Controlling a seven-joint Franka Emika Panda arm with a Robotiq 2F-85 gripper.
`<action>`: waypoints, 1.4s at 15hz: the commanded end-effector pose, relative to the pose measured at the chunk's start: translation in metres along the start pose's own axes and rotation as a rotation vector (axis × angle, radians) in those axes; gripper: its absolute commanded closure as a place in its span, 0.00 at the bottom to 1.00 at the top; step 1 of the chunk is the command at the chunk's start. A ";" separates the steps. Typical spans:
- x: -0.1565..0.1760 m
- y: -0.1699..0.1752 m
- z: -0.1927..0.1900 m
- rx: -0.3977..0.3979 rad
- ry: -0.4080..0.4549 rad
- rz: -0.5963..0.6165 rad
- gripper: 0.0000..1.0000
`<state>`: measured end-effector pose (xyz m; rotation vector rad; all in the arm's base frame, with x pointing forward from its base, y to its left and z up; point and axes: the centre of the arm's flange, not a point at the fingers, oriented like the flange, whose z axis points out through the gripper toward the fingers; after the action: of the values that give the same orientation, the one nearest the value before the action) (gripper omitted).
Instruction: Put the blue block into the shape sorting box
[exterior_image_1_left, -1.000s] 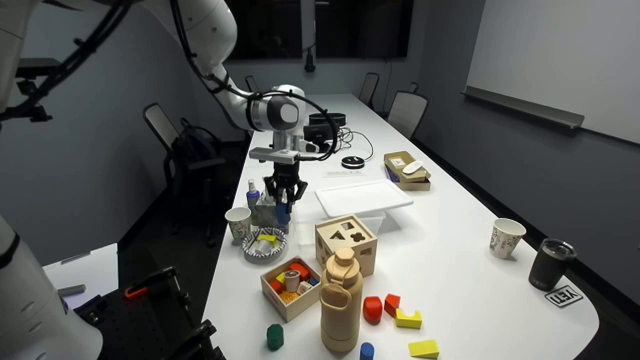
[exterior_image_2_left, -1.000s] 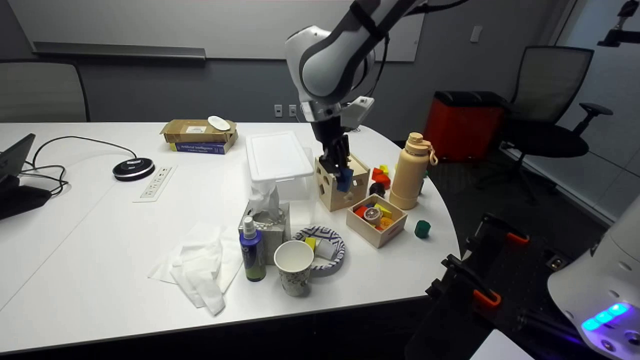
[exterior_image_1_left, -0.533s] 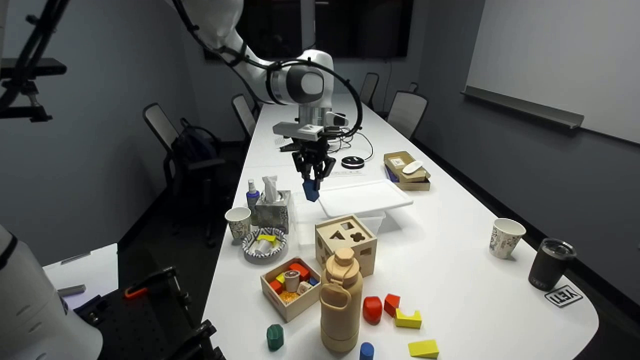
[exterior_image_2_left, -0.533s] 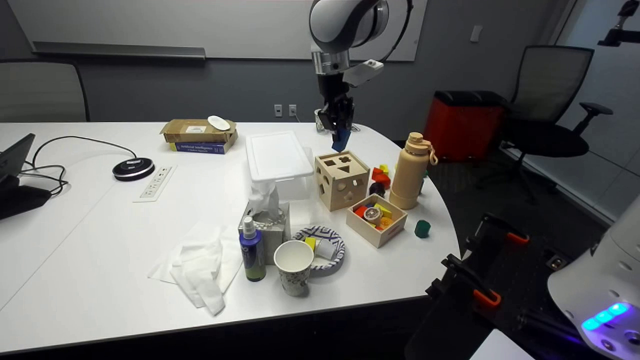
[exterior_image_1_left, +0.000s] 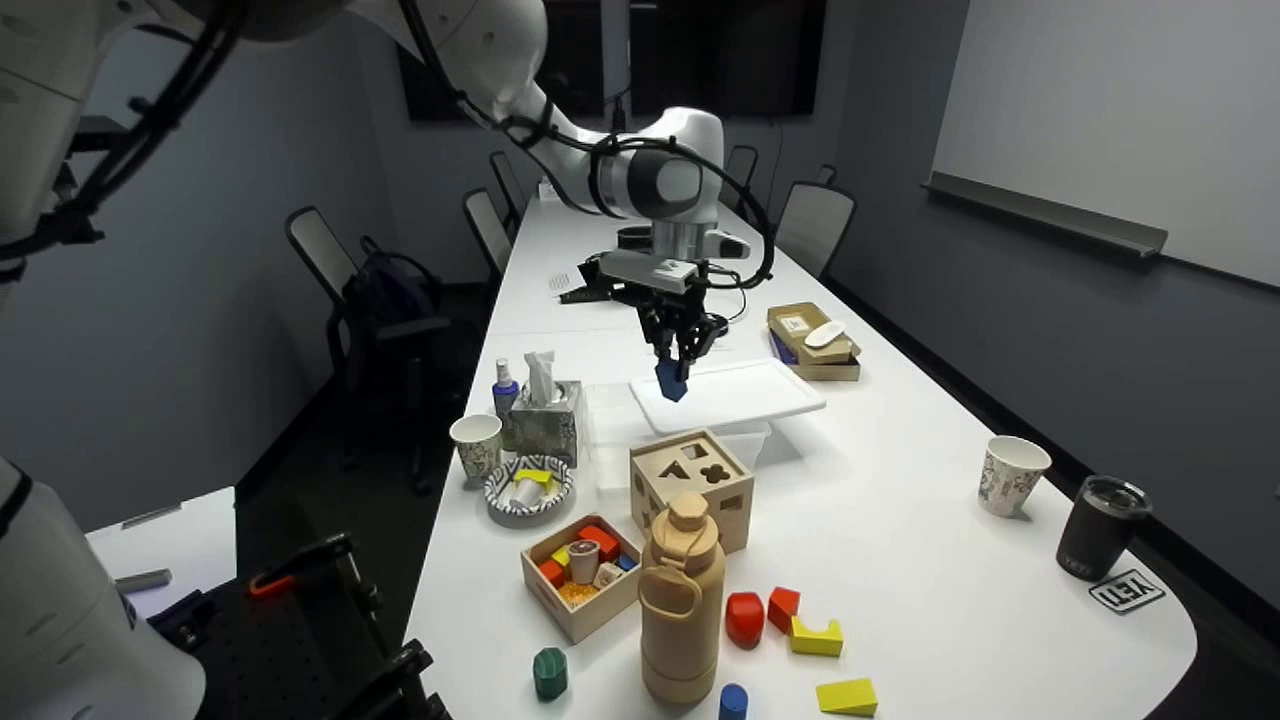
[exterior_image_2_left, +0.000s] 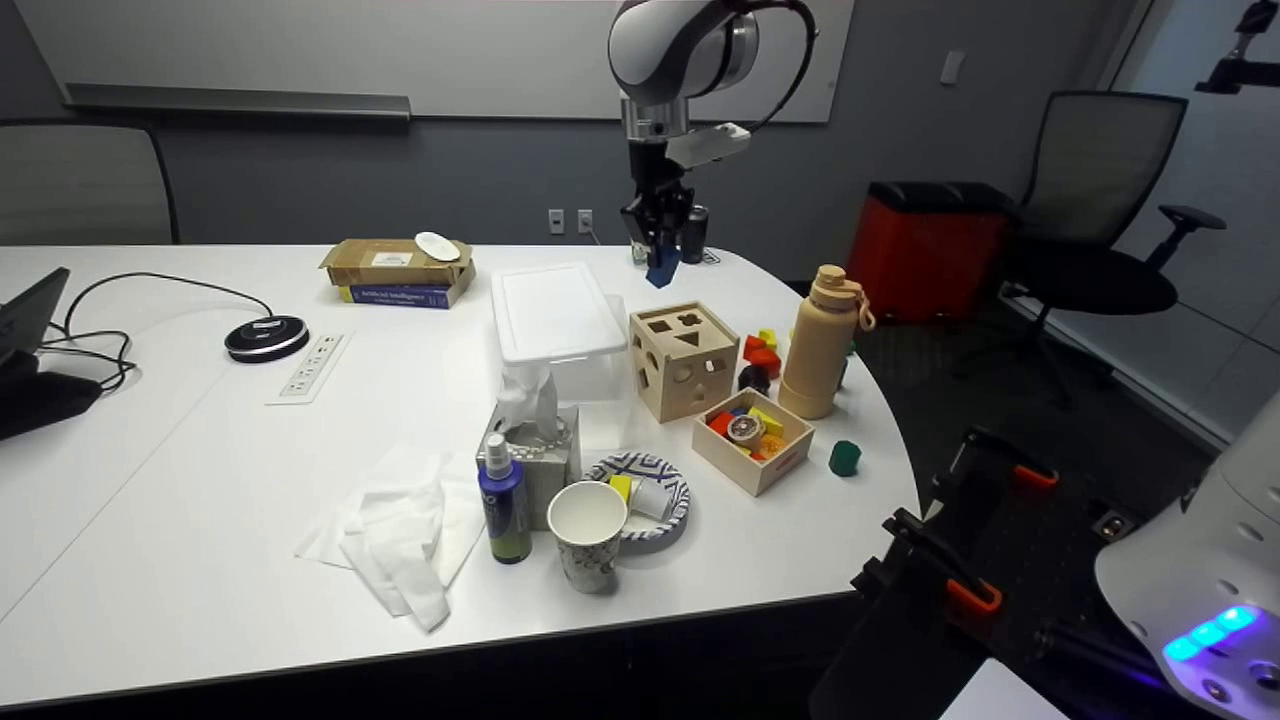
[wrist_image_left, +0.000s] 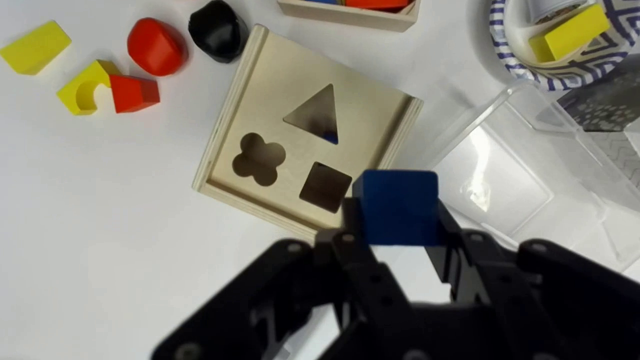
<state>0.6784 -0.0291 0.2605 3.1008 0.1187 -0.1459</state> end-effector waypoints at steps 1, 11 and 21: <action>0.033 0.005 0.016 0.024 -0.020 0.055 0.91; 0.055 0.013 0.040 0.077 -0.136 0.130 0.91; 0.052 0.028 0.069 0.063 -0.206 0.179 0.91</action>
<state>0.7182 -0.0576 0.1877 3.1173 -0.1185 -0.4429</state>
